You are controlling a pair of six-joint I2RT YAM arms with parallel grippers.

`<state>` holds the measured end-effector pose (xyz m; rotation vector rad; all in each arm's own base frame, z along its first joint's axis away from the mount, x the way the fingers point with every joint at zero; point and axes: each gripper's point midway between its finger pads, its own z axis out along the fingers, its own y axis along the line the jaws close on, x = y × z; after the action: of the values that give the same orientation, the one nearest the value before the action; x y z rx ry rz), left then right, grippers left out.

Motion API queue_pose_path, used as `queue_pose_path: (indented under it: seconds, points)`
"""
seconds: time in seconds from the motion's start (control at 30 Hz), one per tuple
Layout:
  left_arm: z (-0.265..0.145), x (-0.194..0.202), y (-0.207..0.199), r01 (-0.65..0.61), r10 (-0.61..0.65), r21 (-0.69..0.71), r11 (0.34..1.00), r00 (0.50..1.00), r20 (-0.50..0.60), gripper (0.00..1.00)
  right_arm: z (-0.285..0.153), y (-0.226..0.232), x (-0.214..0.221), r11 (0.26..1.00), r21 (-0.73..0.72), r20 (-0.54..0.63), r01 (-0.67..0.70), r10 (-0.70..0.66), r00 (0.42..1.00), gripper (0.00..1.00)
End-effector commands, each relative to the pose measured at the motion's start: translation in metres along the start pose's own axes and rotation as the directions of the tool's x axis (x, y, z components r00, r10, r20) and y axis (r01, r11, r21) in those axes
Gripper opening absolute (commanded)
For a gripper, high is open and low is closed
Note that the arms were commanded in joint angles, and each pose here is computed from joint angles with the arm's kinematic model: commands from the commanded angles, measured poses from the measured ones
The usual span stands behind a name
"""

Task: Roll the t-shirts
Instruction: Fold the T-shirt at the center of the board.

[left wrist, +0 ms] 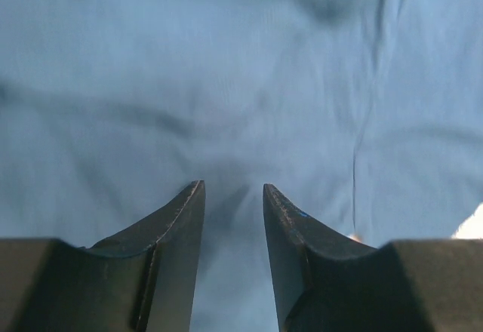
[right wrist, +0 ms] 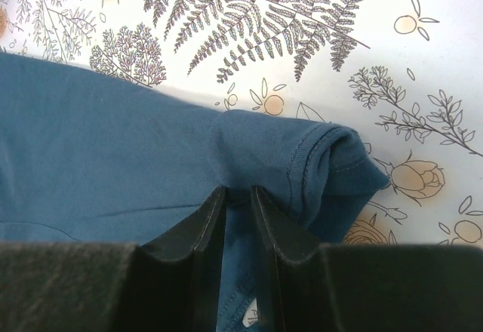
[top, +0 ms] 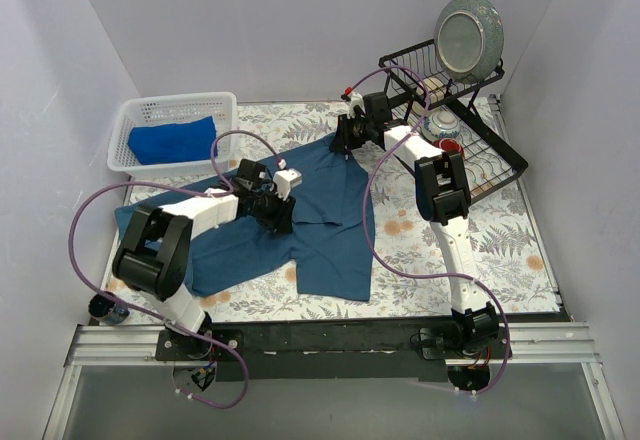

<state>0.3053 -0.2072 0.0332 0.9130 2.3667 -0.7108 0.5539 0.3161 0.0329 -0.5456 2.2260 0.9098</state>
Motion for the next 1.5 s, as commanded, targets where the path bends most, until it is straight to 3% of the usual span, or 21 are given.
queue_pose_path:
  seconds: [0.0, 0.13, 0.23, 0.37, 0.43, 0.47, 0.53, 0.57, 0.6, 0.67, 0.73, 0.77, 0.83, 1.1, 1.3, 1.47]
  points:
    - [-0.035, 0.021, -0.012, -0.04, 0.039, -0.01, 0.999, 0.998, -0.054, 0.36, 0.009, -0.02, 0.034, 0.998, 0.055, -0.07, -0.042, 0.046, 0.997, 0.28]
    - [-0.048, 0.0, -0.022, -0.074, 0.074, 0.009, 0.997, 0.997, 0.011, 0.39, 0.007, -0.015, 0.024, 0.999, 0.017, -0.047, -0.031, 0.032, 0.998, 0.28]
    - [-0.066, -0.025, -0.026, -0.096, 0.096, -0.012, 0.995, 0.993, 0.069, 0.43, -0.005, 0.016, -0.007, 0.992, -0.124, 0.014, 0.038, -0.036, 0.999, 0.31]
    - [-0.096, -0.031, -0.018, -0.124, 0.132, -0.096, 0.988, 0.988, 0.076, 0.48, -0.053, 0.061, -0.053, 0.944, -0.212, 0.106, 0.254, -0.236, 0.966, 0.38]
    - [-0.117, -0.03, -0.004, -0.096, 0.112, -0.158, 0.983, 0.989, 0.096, 0.52, -0.073, 0.074, -0.051, 0.915, -0.227, 0.105, 0.334, -0.318, 0.942, 0.42]
    - [-0.123, -0.029, 0.001, -0.079, 0.097, -0.18, 0.981, 0.99, 0.099, 0.56, -0.101, 0.094, -0.061, 0.883, -0.229, 0.128, 0.409, -0.389, 0.912, 0.43]
    - [-0.135, -0.021, 0.012, -0.036, 0.056, -0.216, 0.976, 0.994, 0.09, 0.57, -0.116, 0.092, -0.02, 0.822, -0.238, 0.09, 0.517, -0.511, 0.855, 0.49]
    - [-0.139, -0.02, 0.016, -0.032, 0.052, -0.233, 0.972, 0.995, 0.083, 0.58, -0.145, 0.108, -0.025, 0.78, -0.199, 0.122, 0.593, -0.58, 0.805, 0.5]
    - [-0.142, -0.014, 0.017, -0.025, 0.041, -0.238, 0.971, 0.997, 0.061, 0.58, -0.148, 0.102, 0.018, 0.728, -0.219, 0.075, 0.65, -0.652, 0.755, 0.51]
    - [-0.149, -0.005, 0.021, -0.037, 0.05, -0.256, 0.966, 0.998, 0.043, 0.59, -0.182, 0.117, 0.034, 0.642, -0.199, 0.075, 0.74, -0.743, 0.665, 0.53]
    - [-0.153, 0.004, 0.024, -0.042, 0.056, -0.274, 0.961, 0.997, 0.044, 0.59, -0.197, 0.119, 0.094, 0.57, -0.283, 0.006, 0.772, -0.803, 0.595, 0.53]
    - [-0.154, 0.007, 0.027, -0.037, 0.052, -0.287, 0.957, 0.998, 0.047, 0.59, -0.212, 0.128, 0.098, 0.522, -0.279, 0.01, 0.806, -0.838, 0.546, 0.53]
    - [-0.155, 0.011, 0.033, -0.02, 0.038, -0.309, 0.951, 0.998, 0.052, 0.59, -0.226, 0.138, 0.148, 0.437, -0.395, -0.015, 0.808, -0.883, 0.47, 0.53]
    - [-0.166, 0.006, 0.043, 0.103, -0.068, -0.364, 0.926, 0.992, 0.108, 0.58, -0.246, 0.18, 0.238, 0.035, -0.523, 0.119, 0.852, -0.986, 0.113, 0.5]
    - [-0.182, 0.007, 0.05, 0.179, -0.117, -0.386, 0.905, 0.977, 0.178, 0.59, -0.251, 0.192, 0.274, -0.139, -0.591, 0.21, 0.794, -0.978, -0.015, 0.5]
    - [-0.189, 0.015, 0.054, 0.173, -0.108, -0.424, 0.889, 0.979, 0.172, 0.6, -0.253, 0.206, 0.29, -0.223, -0.628, 0.286, 0.745, -0.957, -0.044, 0.52]
